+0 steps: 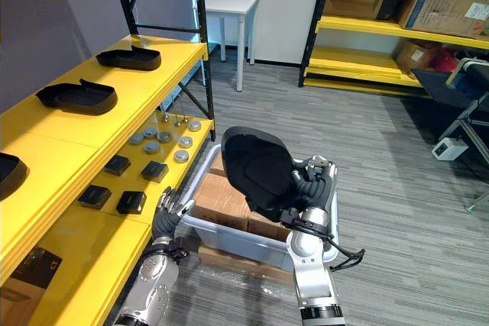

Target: Walk over and take plastic housings, then place them on the shelf

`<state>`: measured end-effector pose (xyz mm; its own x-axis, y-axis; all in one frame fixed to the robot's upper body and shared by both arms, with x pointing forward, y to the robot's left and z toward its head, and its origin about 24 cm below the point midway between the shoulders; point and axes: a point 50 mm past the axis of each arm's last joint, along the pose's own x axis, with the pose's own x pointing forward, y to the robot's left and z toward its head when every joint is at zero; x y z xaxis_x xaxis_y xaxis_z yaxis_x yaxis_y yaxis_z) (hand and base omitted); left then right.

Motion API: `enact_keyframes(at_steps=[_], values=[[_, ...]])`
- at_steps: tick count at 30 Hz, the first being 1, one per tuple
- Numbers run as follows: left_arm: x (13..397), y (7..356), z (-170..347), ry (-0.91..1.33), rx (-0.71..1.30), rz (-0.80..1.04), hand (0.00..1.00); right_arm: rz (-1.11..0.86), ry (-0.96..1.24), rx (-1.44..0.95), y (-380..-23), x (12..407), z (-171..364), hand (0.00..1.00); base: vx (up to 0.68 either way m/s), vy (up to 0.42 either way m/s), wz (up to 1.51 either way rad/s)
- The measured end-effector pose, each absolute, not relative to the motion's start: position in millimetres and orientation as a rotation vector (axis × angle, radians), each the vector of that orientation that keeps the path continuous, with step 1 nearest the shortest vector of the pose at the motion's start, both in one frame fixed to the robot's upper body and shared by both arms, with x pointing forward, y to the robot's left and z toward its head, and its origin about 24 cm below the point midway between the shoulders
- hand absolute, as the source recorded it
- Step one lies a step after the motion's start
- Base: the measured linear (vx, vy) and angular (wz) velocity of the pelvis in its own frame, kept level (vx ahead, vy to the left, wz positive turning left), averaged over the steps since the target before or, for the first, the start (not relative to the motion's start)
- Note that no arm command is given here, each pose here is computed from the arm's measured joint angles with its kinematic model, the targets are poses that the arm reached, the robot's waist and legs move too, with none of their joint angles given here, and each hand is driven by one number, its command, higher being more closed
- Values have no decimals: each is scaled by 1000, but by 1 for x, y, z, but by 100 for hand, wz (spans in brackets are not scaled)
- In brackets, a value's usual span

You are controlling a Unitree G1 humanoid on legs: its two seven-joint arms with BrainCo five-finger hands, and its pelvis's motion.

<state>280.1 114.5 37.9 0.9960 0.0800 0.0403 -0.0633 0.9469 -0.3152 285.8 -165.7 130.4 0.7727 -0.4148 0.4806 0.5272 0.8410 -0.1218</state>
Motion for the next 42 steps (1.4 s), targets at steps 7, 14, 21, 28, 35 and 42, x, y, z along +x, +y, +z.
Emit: enact_keyframes(at_steps=[7, 14, 21, 28, 35, 42], values=[[256, 92, 38, -74, -262, -192, 0, -434, -463, -263, -155, 289, 132, 100, -10, 3, 7], [246, 80, 40, -81, -235, -375, 0, -300, -447, -261, -134, 298, 128, 100, -16, -5, 4], [256, 62, 47, -125, -128, -233, 0, -138, -464, -232, -99, 294, 127, 100, 0, 0, 0], [284, 62, 59, -150, 39, 102, 100, -148, -455, -86, -82, 280, 123, 100, -5, -3, -2], [301, 77, 74, -172, 54, 320, 100, -96, -456, -8, -66, 271, 124, 100, -17, -8, -13], [301, 70, 87, -205, -7, 316, 100, 48, -495, 20, -39, 254, 126, 0, -7, -2, 2]])
